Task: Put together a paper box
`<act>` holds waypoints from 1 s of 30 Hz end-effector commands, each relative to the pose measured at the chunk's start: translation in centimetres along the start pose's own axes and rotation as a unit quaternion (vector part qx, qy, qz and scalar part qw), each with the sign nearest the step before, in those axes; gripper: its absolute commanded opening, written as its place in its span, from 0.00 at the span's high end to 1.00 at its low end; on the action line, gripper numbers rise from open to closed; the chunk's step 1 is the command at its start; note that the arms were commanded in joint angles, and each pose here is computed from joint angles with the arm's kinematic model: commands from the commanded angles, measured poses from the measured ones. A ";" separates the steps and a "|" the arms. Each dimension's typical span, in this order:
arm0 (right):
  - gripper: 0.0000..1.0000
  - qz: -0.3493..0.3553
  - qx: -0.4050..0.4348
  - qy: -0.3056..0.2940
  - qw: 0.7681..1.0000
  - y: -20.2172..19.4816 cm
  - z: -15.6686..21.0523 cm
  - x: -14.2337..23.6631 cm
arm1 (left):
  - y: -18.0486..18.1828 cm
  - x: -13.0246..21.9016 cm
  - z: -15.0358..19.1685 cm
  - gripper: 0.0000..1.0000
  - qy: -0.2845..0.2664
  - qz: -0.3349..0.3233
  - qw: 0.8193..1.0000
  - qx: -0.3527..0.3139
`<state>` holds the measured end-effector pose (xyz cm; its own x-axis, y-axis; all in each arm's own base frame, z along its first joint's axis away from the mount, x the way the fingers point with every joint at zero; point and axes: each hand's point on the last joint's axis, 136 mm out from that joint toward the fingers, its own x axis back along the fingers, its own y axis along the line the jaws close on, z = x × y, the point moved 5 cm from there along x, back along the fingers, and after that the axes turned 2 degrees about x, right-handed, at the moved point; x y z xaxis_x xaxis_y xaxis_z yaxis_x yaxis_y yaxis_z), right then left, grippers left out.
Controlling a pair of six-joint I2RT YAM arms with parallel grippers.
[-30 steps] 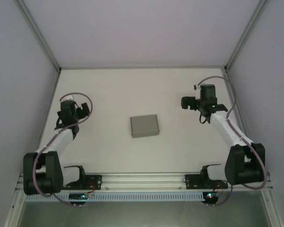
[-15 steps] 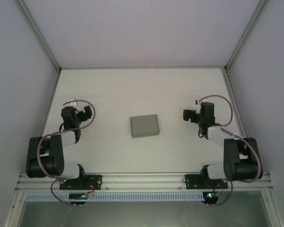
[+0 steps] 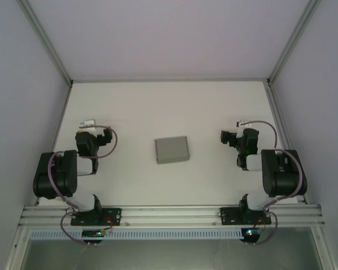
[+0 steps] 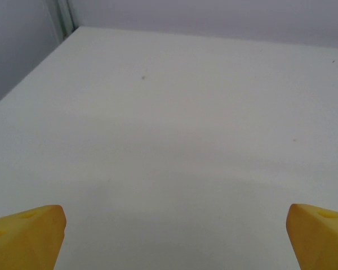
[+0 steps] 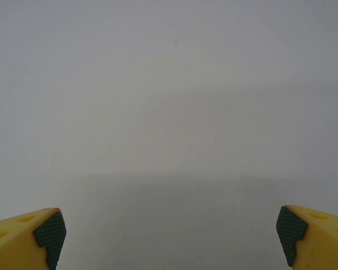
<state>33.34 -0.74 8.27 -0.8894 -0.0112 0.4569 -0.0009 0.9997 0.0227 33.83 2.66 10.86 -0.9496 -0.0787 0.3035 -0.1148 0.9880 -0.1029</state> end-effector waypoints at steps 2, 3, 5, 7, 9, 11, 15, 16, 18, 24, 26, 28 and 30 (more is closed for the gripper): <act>0.01 -0.012 -0.018 -0.057 0.998 -0.2 -2.1 0.0 | -0.6 -0.2 -0.4 0.01 0.000 0.015 1.000 -0.011; 0.01 0.001 -0.013 -0.056 0.998 -0.4 -2.3 -0.1 | -0.6 -0.2 -0.5 0.00 -0.002 0.016 1.000 -0.012; 0.01 0.013 0.002 -0.045 0.999 -0.2 -2.3 -0.3 | -0.6 -0.3 -0.4 0.00 -0.001 0.015 1.000 -0.013; 0.01 0.006 0.002 -0.047 0.999 0.1 -2.3 -0.3 | -0.7 -0.3 -0.4 0.00 0.000 0.015 1.000 -0.015; 0.01 0.011 0.002 -0.050 0.999 0.0 -2.4 -0.2 | -0.8 -0.3 -0.4 0.01 0.001 0.014 1.000 -0.018; 0.01 0.011 0.002 -0.049 0.999 0.0 -2.3 -0.2 | -1.1 -0.5 -0.4 0.01 0.005 0.016 0.999 -0.028; 0.01 0.011 0.003 -0.050 0.999 0.1 -2.4 -0.2 | -1.6 -0.6 -0.3 0.00 0.010 0.024 0.999 -0.037; 0.01 0.011 0.003 -0.049 0.999 0.1 -2.3 -0.2 | -1.6 -0.6 -0.3 0.00 0.010 0.024 0.999 -0.037; 0.01 0.010 0.003 -0.049 0.999 0.1 -2.3 -0.2 | -1.6 -0.6 -0.3 0.00 0.010 0.024 0.999 -0.037; 0.01 0.011 0.003 -0.048 0.999 0.1 -2.3 -0.3 | -1.5 -0.6 -0.3 0.00 0.010 0.023 0.999 -0.037; 0.01 0.012 0.004 -0.049 0.999 0.1 -2.4 -0.3 | -1.6 -0.6 -0.3 0.00 0.010 0.024 0.999 -0.037; 0.01 0.009 0.004 -0.047 0.999 0.2 -2.4 -0.4 | -1.5 -0.6 -0.3 0.01 0.010 0.023 0.999 -0.037; 0.01 0.008 0.003 -0.047 0.999 0.2 -2.3 -0.3 | -1.5 -0.6 -0.3 0.00 0.010 0.023 0.999 -0.036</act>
<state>34.05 -0.57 9.38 -0.9166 -0.0046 0.3997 0.0040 0.9998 0.0206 34.05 1.32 10.38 -0.9392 -0.0390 0.3410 -0.0618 0.9965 -0.0563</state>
